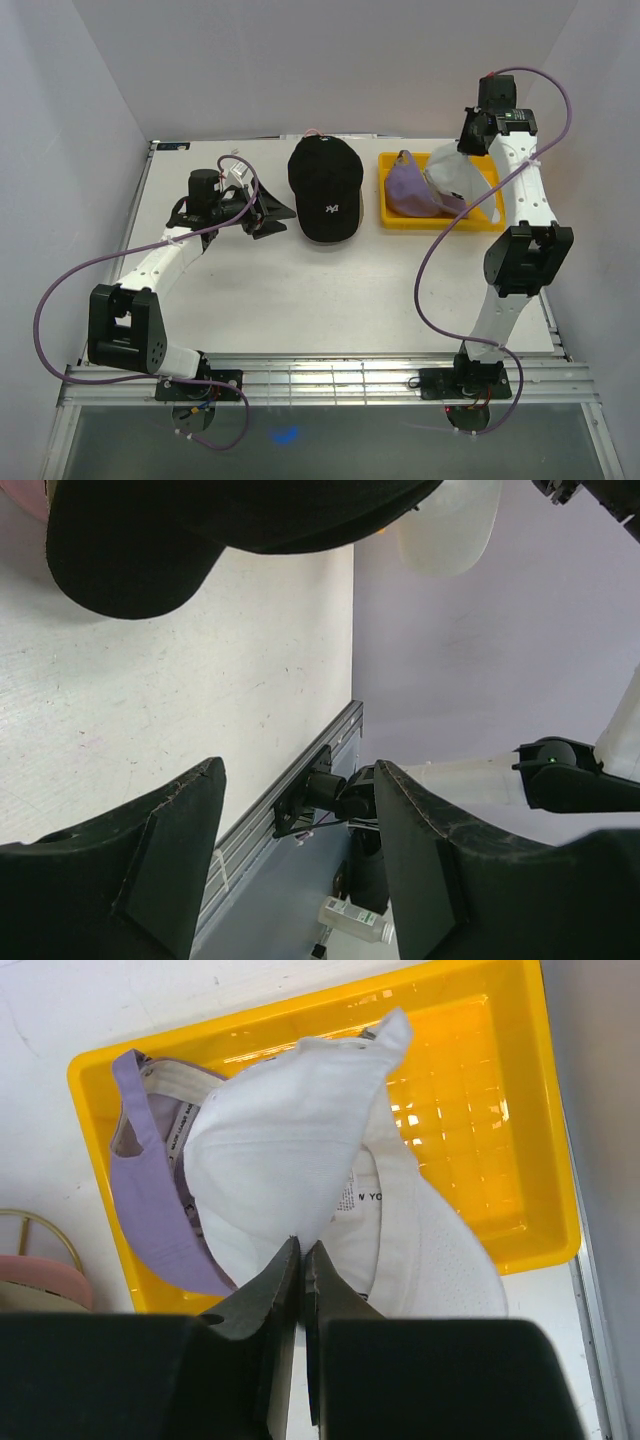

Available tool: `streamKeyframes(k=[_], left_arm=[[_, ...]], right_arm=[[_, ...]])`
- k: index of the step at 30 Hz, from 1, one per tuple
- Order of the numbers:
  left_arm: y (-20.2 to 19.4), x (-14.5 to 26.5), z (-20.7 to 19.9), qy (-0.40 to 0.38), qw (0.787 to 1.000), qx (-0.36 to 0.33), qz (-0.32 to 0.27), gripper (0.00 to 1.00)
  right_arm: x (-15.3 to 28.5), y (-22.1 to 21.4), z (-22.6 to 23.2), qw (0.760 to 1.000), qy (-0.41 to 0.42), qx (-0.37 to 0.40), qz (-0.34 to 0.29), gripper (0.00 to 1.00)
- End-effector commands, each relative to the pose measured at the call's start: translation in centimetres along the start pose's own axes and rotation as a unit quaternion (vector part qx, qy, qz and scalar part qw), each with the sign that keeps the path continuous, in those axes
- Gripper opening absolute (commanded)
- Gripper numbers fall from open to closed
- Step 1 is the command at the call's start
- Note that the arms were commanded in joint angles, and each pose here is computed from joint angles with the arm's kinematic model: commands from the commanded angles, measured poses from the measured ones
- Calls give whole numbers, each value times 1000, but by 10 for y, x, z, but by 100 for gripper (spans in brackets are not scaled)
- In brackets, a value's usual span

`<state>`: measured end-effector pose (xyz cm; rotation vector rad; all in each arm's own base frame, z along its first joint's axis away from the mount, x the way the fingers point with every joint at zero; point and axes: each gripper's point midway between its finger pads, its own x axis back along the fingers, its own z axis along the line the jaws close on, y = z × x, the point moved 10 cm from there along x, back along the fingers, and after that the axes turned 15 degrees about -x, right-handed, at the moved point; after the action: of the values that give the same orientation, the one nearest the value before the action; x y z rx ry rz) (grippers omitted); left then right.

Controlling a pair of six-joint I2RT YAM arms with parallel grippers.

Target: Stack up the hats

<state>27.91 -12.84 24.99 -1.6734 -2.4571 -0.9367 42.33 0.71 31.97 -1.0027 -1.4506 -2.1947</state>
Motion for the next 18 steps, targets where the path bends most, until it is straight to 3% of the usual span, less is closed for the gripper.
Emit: streamKeyframes(k=[1,6,11,15,18], left_arm=[[1,9,-13,-11,999,-32,-17,71],[2,11,-18,-31,998,-45,-20,74],[8,16,-31,-61,995,-69,-40,76],[14,19,-42,-90,990,-87,-59,77],[21,20,-53,-113,986,-105,-67,78]], right_arm=[[45,22,3,998,27,-21,-57,8],[80,36,10,992,71,-39,-94,8],[126,40,27,972,192,-85,-104,8],[146,31,40,941,299,-137,-83,8],[180,32,55,890,411,-179,-77,8]])
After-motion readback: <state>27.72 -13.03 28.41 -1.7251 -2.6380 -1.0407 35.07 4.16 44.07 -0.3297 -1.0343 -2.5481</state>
